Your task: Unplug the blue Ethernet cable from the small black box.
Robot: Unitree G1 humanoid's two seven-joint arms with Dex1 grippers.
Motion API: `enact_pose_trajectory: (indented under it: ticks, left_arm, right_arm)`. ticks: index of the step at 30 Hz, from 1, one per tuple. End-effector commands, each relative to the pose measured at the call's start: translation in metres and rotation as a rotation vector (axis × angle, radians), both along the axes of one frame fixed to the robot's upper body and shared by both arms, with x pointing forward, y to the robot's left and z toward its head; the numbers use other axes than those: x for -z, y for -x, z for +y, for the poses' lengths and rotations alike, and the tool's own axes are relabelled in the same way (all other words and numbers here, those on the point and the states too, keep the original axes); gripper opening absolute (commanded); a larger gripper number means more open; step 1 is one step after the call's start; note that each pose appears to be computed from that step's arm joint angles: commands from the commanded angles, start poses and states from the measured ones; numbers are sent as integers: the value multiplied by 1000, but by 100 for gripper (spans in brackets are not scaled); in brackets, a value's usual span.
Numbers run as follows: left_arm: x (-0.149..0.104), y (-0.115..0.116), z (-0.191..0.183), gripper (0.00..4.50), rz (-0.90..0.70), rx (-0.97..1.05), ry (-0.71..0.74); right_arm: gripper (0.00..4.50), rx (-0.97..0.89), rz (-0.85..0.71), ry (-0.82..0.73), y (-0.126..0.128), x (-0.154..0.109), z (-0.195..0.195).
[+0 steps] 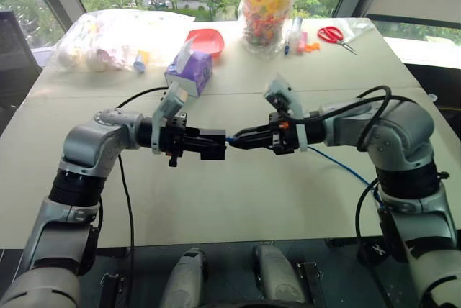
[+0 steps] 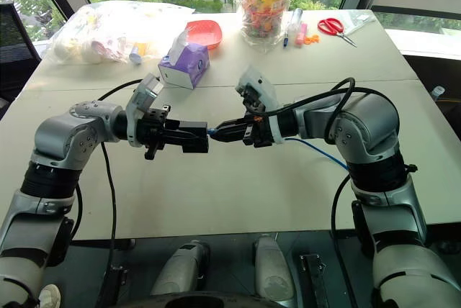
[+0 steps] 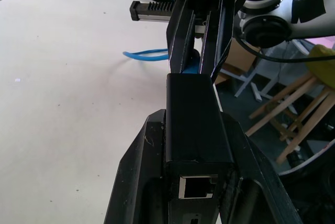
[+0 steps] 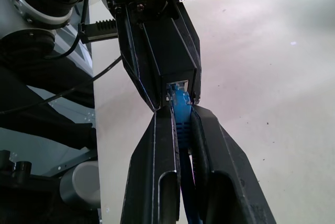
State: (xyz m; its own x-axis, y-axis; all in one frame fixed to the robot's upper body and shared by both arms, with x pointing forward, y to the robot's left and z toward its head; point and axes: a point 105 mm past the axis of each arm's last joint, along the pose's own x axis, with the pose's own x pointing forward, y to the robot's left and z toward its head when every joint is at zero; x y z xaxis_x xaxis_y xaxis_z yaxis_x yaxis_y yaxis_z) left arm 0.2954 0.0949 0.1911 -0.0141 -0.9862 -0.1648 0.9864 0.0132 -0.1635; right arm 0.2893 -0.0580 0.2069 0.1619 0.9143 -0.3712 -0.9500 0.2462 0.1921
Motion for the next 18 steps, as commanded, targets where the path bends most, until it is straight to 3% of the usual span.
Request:
enact_pose_trajectory:
  ticks: [1,11,18]
  left_arm:
    - [-13,3,16,53,-26,-11,14]
    - [-14,5,18,53,-21,-2,14]
    - [-7,-15,16,53,-148,-100,-17]
  right_arm:
    - [2,208,11,65,-23,7,-43]
    - [2,220,7,143,-23,23,-55]
    - [2,506,-136,103,-73,18,-68]
